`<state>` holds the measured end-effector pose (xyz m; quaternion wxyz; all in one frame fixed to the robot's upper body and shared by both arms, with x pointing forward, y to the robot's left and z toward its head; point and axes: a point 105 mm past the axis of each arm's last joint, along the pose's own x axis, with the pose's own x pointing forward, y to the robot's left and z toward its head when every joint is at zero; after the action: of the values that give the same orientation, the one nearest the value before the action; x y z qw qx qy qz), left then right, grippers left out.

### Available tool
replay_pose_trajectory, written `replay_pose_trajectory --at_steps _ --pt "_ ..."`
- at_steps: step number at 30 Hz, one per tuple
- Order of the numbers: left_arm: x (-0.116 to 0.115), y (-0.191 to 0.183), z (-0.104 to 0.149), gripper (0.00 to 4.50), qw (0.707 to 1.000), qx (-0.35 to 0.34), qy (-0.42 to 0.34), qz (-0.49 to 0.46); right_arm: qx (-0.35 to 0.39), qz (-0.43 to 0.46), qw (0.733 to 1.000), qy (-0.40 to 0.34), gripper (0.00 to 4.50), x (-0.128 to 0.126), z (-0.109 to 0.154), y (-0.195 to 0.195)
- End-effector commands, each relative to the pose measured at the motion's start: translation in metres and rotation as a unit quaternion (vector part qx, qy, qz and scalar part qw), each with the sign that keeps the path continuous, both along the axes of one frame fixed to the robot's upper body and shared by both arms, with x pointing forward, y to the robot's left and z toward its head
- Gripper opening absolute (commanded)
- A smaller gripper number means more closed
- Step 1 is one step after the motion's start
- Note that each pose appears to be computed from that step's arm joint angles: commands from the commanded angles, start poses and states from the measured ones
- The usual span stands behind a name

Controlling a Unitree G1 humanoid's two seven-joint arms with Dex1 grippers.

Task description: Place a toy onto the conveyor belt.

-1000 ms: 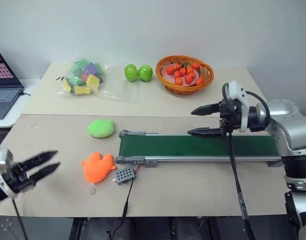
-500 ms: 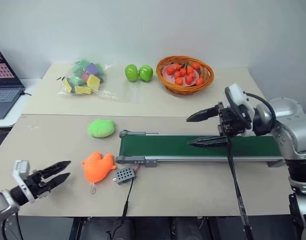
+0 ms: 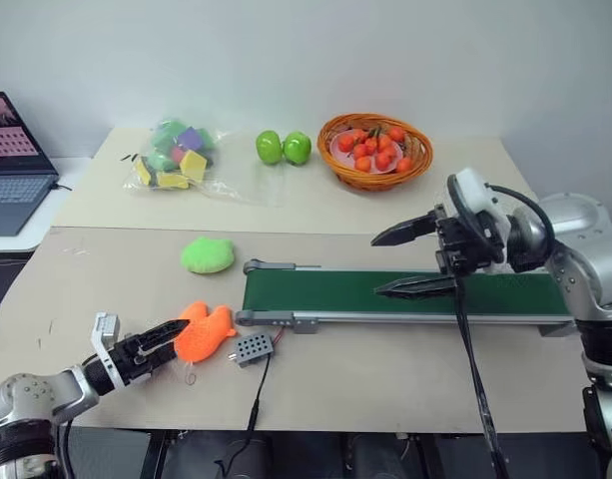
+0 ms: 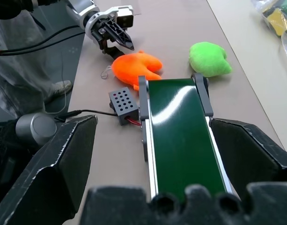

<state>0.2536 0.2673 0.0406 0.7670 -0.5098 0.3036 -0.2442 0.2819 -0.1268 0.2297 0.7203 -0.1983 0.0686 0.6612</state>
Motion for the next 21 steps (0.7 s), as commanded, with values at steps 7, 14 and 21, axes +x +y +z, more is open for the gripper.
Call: replay_pose_trajectory --at_steps 7,14,21 --pt "0.001 -0.015 -0.014 3.7 0.999 -0.015 0.024 -0.02 0.002 -0.009 0.999 -0.036 4.5 -0.002 0.017 -0.002" --pt "0.003 -0.017 -0.011 1.1 0.999 -0.021 0.015 -0.026 0.001 -0.015 0.999 -0.035 4.5 0.0 0.015 -0.001" --pt "-0.008 -0.002 0.001 0.04 0.999 -0.036 -0.002 -0.012 -0.004 -0.017 0.999 -0.031 4.5 0.005 0.011 -0.002"
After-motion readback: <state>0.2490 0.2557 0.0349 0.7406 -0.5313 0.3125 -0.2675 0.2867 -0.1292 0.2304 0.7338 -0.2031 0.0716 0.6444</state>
